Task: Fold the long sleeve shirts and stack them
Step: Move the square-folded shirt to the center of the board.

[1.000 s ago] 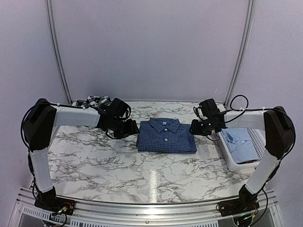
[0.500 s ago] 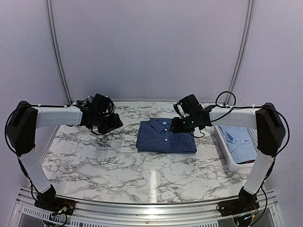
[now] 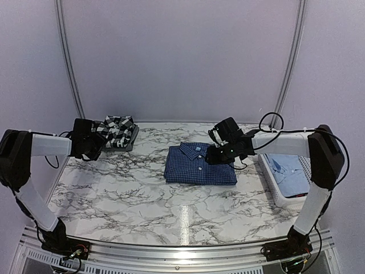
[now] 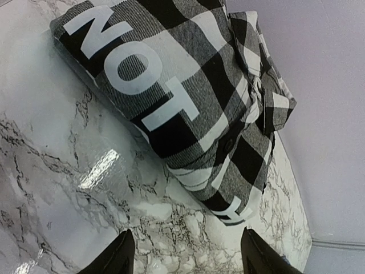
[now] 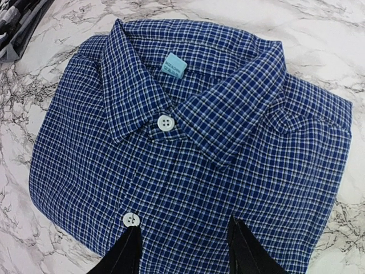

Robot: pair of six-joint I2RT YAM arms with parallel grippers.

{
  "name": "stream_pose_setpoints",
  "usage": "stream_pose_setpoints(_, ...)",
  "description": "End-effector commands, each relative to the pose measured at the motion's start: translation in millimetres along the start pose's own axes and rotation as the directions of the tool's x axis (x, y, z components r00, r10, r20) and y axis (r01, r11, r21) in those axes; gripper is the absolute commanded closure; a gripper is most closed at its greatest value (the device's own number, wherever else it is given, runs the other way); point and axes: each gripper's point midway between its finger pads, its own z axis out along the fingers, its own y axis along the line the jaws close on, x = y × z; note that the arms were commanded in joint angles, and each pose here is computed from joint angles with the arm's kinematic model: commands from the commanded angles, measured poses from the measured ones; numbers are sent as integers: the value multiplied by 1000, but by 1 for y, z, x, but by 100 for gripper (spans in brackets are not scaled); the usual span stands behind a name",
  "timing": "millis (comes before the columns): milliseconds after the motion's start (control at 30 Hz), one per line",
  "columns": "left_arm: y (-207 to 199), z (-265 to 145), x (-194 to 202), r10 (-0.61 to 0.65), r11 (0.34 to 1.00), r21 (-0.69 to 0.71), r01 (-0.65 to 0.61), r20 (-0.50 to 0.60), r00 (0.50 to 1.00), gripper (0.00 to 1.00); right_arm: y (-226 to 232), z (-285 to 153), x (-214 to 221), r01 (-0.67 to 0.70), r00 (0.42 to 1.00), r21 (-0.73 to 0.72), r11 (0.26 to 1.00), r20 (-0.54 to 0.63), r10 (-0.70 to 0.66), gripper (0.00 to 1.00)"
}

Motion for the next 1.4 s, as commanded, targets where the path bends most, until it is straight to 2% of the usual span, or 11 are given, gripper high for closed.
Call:
stream_pose_setpoints(0, -24, 16, -21, -80, 993, 95, 76, 38, 996, 34, 1, -18, -5, -5, 999, 1, 1000, 42, 4, 52)
stream_pose_setpoints(200, -6, 40, -22, -164, 986, 45, 162, 33, 986, 36, -3, -24, -2, -11, 999, 10, 1000, 51, 10, 52)
stream_pose_setpoints(767, 1, 90, -17, -186, 982, 32, 186, 13, 982, 40, -9, -26, 3, -4, 999, 33, 999, 47, 2, 51)
stream_pose_setpoints(933, 7, 100, -14, -196, 980, 20, 196, 9, 981, 46, -10, -26, 2, -2, 999, 41, 999, 49, 0, 50)
stream_pose_setpoints(1033, 12, 107, -11, -207, 978, 10, 207, 5, 978, 56, -10, -25, 3, -2, 999, 42, 999, 46, 0, 50)
stream_pose_setpoints(1300, 11, 109, -1, -183, 983, 26, 184, -45, 982, 98, -11, -22, 1, 1, 999, 50, 999, 46, -3, 50)
stream_pose_setpoints(1367, 8, 101, -1, -179, 983, 37, 181, -51, 982, 100, -10, -22, -1, 4, 999, 49, 999, 49, -6, 50)
